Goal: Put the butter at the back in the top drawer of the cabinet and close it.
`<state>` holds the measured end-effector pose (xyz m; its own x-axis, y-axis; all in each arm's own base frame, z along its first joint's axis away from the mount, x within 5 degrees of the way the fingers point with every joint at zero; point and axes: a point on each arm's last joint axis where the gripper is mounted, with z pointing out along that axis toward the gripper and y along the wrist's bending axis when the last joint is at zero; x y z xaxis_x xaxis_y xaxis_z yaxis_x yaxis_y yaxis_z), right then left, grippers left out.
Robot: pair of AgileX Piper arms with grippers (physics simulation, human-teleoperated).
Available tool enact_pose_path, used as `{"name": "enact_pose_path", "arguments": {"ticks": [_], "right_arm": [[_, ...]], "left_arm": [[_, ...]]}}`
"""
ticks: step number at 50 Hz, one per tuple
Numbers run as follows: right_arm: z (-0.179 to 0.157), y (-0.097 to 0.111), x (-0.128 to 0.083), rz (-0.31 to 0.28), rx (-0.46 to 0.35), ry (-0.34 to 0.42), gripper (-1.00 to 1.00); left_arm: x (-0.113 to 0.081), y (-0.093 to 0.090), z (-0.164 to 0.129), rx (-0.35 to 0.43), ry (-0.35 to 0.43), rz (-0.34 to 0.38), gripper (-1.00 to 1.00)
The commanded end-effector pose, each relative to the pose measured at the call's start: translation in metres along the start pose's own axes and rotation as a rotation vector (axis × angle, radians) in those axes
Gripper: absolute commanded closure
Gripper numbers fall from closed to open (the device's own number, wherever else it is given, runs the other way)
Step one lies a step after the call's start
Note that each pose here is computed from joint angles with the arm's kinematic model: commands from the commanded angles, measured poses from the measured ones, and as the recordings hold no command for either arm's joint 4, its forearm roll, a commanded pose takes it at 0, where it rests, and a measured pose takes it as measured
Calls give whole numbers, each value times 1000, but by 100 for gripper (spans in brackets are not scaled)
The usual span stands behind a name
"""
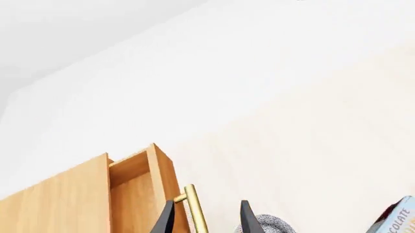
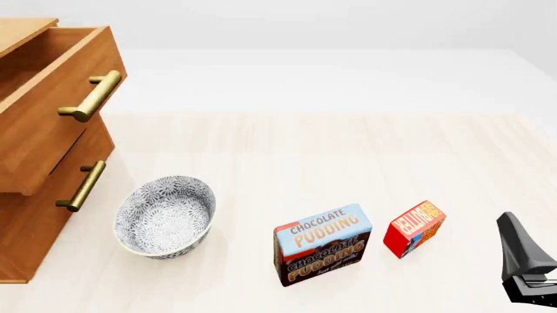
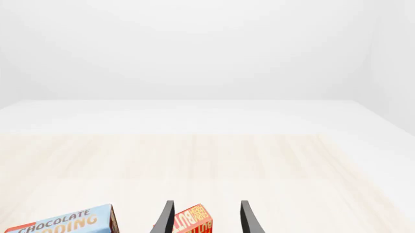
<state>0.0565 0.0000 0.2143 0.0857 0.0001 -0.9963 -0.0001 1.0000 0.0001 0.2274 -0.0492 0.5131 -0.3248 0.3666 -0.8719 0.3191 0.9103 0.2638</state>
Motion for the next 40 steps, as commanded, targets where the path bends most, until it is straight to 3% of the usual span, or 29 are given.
{"name": "enact_pose_path", "arguments": {"ticks": [1, 3, 11, 12, 29, 32, 35, 40], "right_arm": [[0, 0, 0, 0, 0, 0, -100], [0, 0, 0, 0, 0, 0, -100], [0, 0, 0, 0, 0, 0, -100], [0, 0, 0, 0, 0, 0, -100], [0, 0, 0, 0, 0, 0, -100], [0, 0, 0, 0, 0, 0, -100], [0, 0, 0, 0, 0, 0, -100], [0, 0, 0, 0, 0, 0, -100]], "left_arm": [[-1, 29, -30, -109, 46, -91, -100], [-6, 22, -24, -72, 53, -124, -100], [-2, 29, -32, -107, 52, -132, -100], [-3, 25, -25, -84, 65, -156, -100], [9, 29, -36, -120, 84, -233, -100], [20, 35, -33, -151, 134, -258, -100], [16, 25, -20, -96, 144, -287, -100], [15, 28, -19, -105, 147, -298, -100]]}}
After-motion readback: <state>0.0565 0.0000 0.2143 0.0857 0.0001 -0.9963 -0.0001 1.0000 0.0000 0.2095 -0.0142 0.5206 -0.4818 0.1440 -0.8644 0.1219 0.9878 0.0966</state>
